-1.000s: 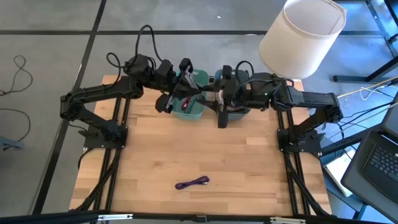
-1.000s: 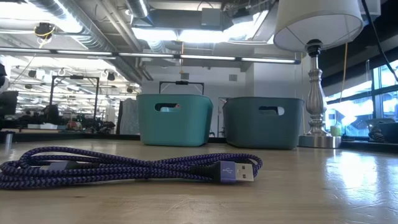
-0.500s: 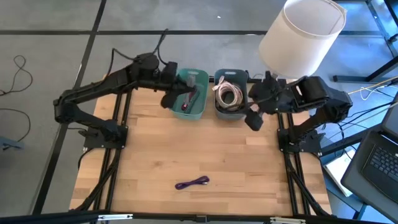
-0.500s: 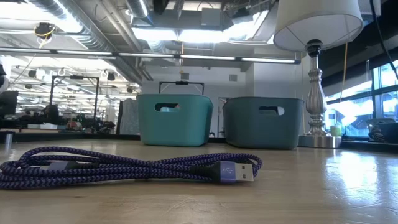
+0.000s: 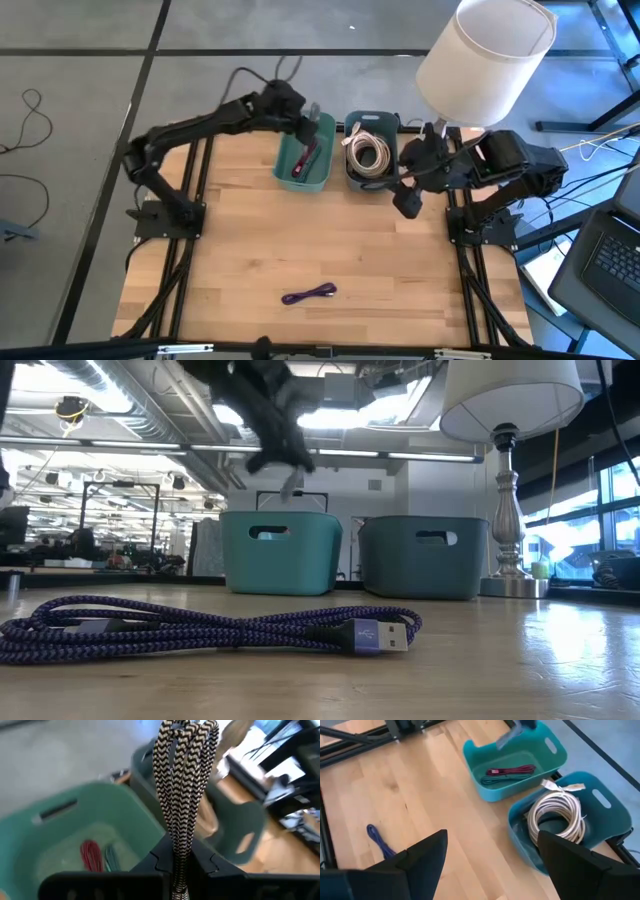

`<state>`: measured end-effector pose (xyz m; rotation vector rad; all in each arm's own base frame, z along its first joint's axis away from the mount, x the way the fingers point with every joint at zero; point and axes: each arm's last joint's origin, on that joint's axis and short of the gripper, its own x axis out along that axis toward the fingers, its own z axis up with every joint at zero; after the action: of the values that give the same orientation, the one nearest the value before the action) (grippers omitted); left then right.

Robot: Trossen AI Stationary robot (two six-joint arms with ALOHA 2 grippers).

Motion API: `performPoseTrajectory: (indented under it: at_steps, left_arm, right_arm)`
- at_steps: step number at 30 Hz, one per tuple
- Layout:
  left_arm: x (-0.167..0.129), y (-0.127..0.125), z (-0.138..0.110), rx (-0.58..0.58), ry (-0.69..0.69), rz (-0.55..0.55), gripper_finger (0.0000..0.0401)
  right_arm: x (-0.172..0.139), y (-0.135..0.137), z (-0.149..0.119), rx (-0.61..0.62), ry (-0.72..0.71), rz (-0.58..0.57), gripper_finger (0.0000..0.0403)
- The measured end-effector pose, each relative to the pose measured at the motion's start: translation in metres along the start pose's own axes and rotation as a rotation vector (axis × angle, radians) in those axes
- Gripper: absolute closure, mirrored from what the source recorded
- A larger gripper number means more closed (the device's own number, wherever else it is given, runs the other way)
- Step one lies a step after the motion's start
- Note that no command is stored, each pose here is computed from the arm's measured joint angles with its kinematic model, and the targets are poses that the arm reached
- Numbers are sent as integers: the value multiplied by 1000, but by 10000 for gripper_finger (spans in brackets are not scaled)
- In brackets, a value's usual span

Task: Pick & Place USB Port
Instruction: Put the white USB cable into the green bin

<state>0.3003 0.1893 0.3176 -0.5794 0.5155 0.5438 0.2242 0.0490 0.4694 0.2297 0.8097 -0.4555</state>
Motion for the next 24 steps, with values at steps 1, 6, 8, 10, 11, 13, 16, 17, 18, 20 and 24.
performPoseTrajectory:
  at_steps: [1, 6, 8, 10, 11, 13, 16, 17, 18, 20, 24]
  left_arm:
    - [10, 3, -3, -12, 26, 12, 388]
    - [51, 17, -20, -32, 133, 65, 388]
    - [63, 24, -27, -42, 176, 104, 388]
    - [73, 33, -33, -56, 216, 143, 388]
    - [76, 36, -36, -69, 234, 155, 388]
    - [84, 43, -40, -90, 260, 174, 388]
    - [95, 50, -47, -116, 294, 193, 388]
    - [98, 51, -49, -124, 301, 195, 388]
    - [102, 53, -51, -132, 310, 197, 388]
    - [108, 55, -56, -138, 334, 206, 388]
    - [118, 60, -64, -163, 370, 210, 388]
  right_arm:
    - [0, 0, 0, 1, 0, -1, 91]
    - [0, 0, 0, 18, 2, 0, 91]
    - [0, 1, -1, 14, 3, 4, 91]
    - [0, 1, -1, 13, 3, 5, 91]
    - [0, 1, -1, 13, 3, 5, 91]
    - [0, 1, -1, 13, 3, 5, 91]
    - [0, 1, -1, 13, 3, 4, 91]
    - [0, 1, -1, 12, 3, 4, 91]
    - [0, 1, -1, 12, 3, 4, 91]
    - [0, 1, -1, 13, 3, 4, 91]
    - [0, 1, -1, 13, 1, 2, 91]
